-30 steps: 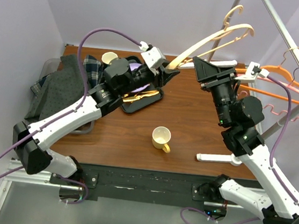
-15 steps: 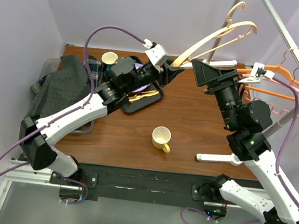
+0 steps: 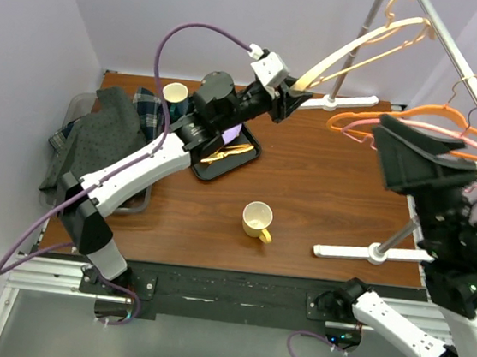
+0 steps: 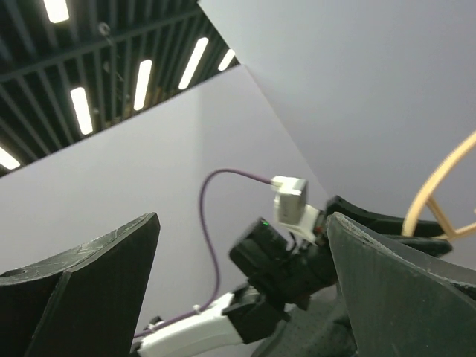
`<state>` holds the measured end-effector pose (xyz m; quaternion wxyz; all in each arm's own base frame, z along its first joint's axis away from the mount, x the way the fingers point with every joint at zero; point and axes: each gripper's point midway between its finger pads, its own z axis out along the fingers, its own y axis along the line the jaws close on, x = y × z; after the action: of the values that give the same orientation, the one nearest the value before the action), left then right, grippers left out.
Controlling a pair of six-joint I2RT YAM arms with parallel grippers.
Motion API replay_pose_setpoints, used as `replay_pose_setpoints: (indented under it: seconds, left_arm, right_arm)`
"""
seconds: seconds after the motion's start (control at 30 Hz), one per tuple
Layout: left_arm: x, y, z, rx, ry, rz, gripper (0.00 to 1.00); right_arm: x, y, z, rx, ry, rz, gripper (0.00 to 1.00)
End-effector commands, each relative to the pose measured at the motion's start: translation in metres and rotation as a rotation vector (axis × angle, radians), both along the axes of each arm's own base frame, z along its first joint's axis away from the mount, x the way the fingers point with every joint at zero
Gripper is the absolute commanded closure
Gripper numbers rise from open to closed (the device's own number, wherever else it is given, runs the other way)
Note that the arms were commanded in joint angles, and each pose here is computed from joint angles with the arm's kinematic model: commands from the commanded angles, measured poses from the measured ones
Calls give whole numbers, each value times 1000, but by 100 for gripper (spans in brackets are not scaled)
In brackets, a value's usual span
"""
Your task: Remove the skirt from the hanger
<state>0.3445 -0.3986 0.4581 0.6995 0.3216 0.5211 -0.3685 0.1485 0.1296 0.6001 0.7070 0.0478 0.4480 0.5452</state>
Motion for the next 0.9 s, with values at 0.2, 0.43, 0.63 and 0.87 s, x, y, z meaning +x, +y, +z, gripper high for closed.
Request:
replay_pose_setpoints:
  seconds: [0.2,0.43,0.63,0.87]
  left_arm:
    - [16,-39,36,-96,-39,-101,100]
    - [36,-61,24,-96,-5,-113,100]
    - [58,-73,6,-69,14,-72,100]
    - [68,-84,-14,-53,49,-79,97]
  right_arm:
    - [-51,-52,30,64,-110,-72,1]
    - [-55,-59,28,81,-104,-84,1]
    - [-50,-54,25,68,-93,-76,1]
    - [-40,-44,19,23,-69,-77,1]
